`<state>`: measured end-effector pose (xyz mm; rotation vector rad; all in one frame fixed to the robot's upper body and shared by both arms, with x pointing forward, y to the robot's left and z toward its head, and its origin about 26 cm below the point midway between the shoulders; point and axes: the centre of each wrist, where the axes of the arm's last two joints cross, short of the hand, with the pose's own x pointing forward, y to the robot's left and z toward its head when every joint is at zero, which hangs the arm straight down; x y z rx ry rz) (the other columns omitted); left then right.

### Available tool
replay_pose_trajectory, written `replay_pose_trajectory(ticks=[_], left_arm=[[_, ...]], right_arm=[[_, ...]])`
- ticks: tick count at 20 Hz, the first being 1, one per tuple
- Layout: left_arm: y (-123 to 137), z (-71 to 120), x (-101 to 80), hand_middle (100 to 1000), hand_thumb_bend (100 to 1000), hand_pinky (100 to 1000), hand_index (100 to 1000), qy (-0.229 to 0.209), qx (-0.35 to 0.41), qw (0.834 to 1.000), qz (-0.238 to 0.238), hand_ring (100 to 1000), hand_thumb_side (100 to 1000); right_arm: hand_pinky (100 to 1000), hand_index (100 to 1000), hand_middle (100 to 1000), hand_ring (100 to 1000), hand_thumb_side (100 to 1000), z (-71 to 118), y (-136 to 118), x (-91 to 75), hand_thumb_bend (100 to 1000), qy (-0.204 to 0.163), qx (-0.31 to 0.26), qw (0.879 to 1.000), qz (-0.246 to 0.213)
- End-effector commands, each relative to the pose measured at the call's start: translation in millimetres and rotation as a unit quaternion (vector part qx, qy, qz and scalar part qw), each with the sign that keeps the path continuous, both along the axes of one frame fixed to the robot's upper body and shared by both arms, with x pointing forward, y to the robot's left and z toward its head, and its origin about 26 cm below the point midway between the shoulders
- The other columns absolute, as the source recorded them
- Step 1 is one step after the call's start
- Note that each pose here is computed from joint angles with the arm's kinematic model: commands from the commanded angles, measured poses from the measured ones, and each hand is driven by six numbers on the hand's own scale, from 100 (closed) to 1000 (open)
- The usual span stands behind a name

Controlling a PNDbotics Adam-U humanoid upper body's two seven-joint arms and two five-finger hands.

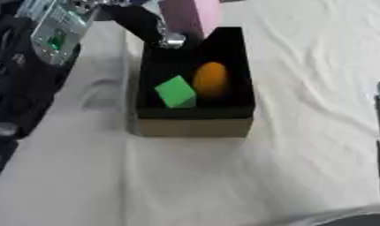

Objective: Pick up objects on the table and place them in the box.

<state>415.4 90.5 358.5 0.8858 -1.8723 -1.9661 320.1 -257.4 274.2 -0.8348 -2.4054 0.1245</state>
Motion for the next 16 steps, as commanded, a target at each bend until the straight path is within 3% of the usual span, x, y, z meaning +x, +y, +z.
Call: replay_pose_trajectory(ticks=[1,4,5,6,7,8,9,10,11,12,13,14,15,16], left_arm=[[4.4,10.1,-2.2,928,473,815,963,-0.009,0.003,1.0,0.007,896,752],[5.1,-0.3,8.7,945,520,848,984,0.009,0.019,0.999,0.029,917,772],[6.4,-4.1,12.9,934,880,837,974,0.014,0.02,0.999,0.04,907,1000],[7.4,-7.6,16.6,933,940,837,972,0.015,0.02,0.998,0.053,906,1000],[7.9,-11.1,19.7,937,695,839,971,0.015,0.022,0.998,0.063,909,895],[8.4,-14.1,22.6,937,587,839,967,0.013,0.025,0.997,0.072,908,827],[8.6,-16.6,24.8,937,421,838,968,0.011,0.029,0.997,0.076,908,654],[8.8,-18.1,26.4,937,429,836,969,0.01,0.03,0.996,0.078,907,667],[8.8,-18.7,27.3,935,688,834,972,0.009,0.03,0.997,0.077,905,842],[8.6,-19.1,27.8,934,723,833,971,0.007,0.028,0.997,0.077,904,864],[8.5,-19.7,28.5,933,685,833,970,0.006,0.027,0.997,0.078,905,852],[8.5,-20.5,29.1,936,583,837,969,0.004,0.028,0.996,0.08,907,795],[8.7,-21.8,29.8,938,388,836,965,0.004,0.031,0.996,0.082,907,580],[9.2,-23.2,30.8,938,386,836,965,0.005,0.033,0.996,0.083,907,573]], right_arm=[[837,758,540,576,1000,7.4,2.0,-4.0,100,-0.016,-0.005,1.0,0.002],[837,757,540,575,1000,8.4,2.8,-4.2,100,-0.017,-0.005,1.0,0.003],[837,757,539,574,1000,8.5,2.8,-4.4,100,-0.017,-0.005,1.0,0.003],[837,757,539,574,1000,8.7,2.8,-4.6,100,-0.017,-0.005,1.0,0.004],[836,757,539,574,1000,8.8,2.4,-4.8,100,-0.018,-0.005,1.0,0.003],[836,757,539,573,1000,8.8,1.7,-4.9,100,-0.017,-0.004,1.0,0.002],[836,757,539,573,1000,8.9,1.0,-5.0,100,-0.018,-0.003,1.0,0.001],[836,756,538,573,1000,9.0,0.4,-5.0,100,-0.017,-0.003,1.0,0.0],[835,756,538,572,1000,9.0,0.1,-5.0,100,-0.017,-0.002,1.0,-0.001],[835,756,537,572,1000,9.1,0.3,-5.1,100,-0.018,-0.001,1.0,0.0],[835,756,537,572,1000,9.2,0.6,-5.2,100,-0.018,0.0,1.0,0.001],[835,755,537,572,1000,9.3,0.8,-5.3,100,-0.018,0.0,1.0,0.001],[834,755,536,571,1000,9.3,0.7,-5.3,100,-0.018,0.001,1.0,0.001],[834,755,536,571,1000,9.2,0.4,-5.2,100,-0.018,0.002,1.0,0.0]])
